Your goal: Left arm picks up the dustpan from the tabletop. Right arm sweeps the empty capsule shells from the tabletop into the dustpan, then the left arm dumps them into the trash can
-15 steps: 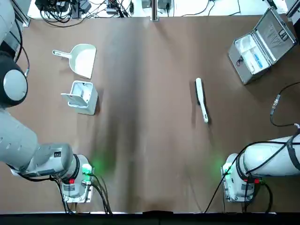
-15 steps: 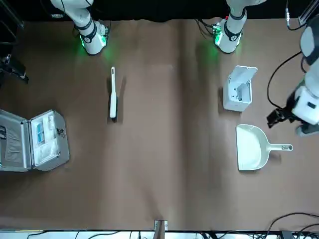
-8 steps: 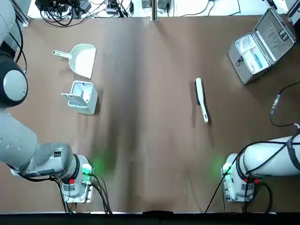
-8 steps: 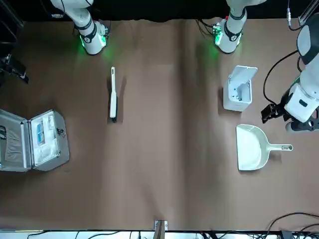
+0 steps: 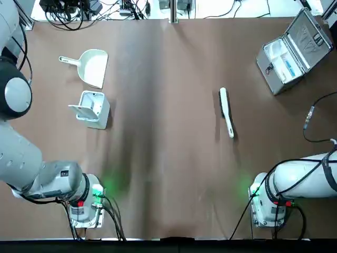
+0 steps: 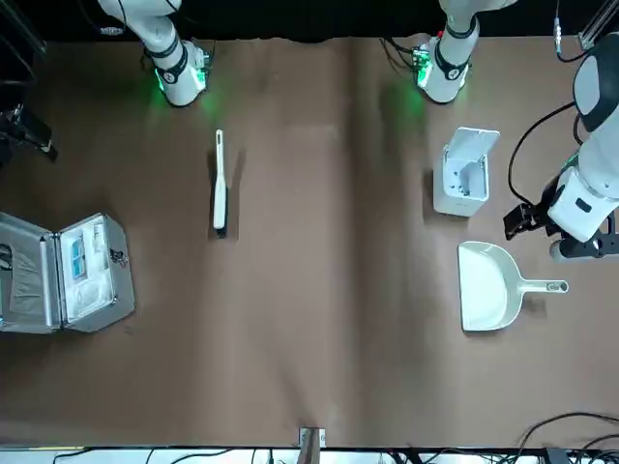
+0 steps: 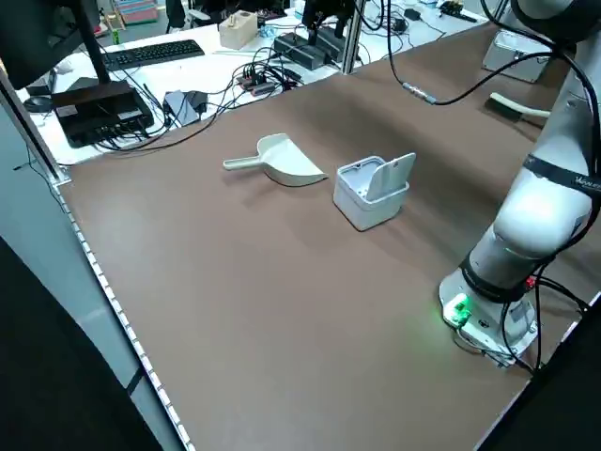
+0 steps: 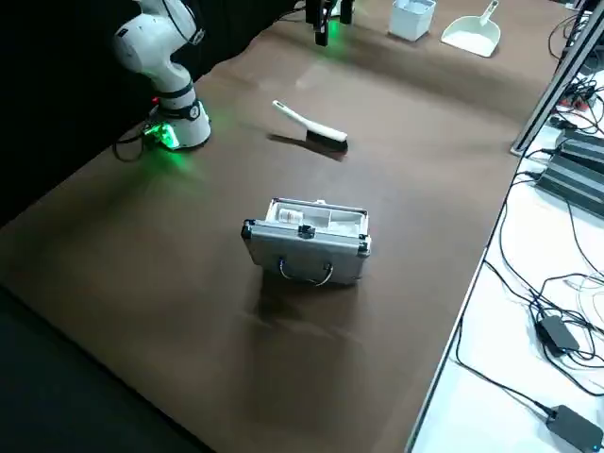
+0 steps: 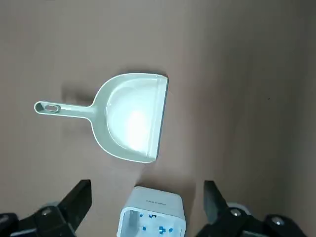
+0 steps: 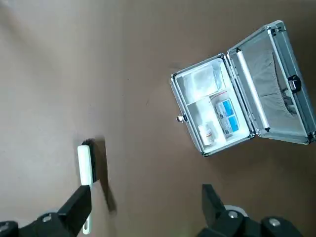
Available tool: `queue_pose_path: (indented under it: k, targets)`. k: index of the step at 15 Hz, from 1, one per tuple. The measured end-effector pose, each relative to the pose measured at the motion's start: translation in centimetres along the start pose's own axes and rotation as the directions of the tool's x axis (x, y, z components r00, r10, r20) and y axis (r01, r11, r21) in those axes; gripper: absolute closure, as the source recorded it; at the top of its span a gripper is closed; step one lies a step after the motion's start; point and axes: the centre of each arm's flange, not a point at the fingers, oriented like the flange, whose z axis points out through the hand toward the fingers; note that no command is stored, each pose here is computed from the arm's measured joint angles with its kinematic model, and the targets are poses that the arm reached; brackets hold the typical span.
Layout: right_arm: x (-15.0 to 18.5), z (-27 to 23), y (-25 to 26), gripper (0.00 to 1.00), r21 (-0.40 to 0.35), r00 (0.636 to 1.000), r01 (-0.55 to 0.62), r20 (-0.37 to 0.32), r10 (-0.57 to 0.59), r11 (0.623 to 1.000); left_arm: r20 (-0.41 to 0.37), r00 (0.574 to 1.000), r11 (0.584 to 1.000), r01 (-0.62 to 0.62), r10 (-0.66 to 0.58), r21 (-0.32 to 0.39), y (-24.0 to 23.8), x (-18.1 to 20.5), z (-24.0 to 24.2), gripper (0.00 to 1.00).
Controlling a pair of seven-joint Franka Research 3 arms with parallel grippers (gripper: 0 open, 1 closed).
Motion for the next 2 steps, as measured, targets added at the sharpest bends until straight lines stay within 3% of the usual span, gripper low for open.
queue_pose_path:
  k: [2]
  targets:
    - [0.00, 0.00, -0.02, 0.01, 0.000, 1.000, 0.000, 0.000, 0.000, 1.000, 0.000, 1.000, 1.000, 0.000, 0.000, 0.000, 0.00, 0.00, 0.01, 0.00]
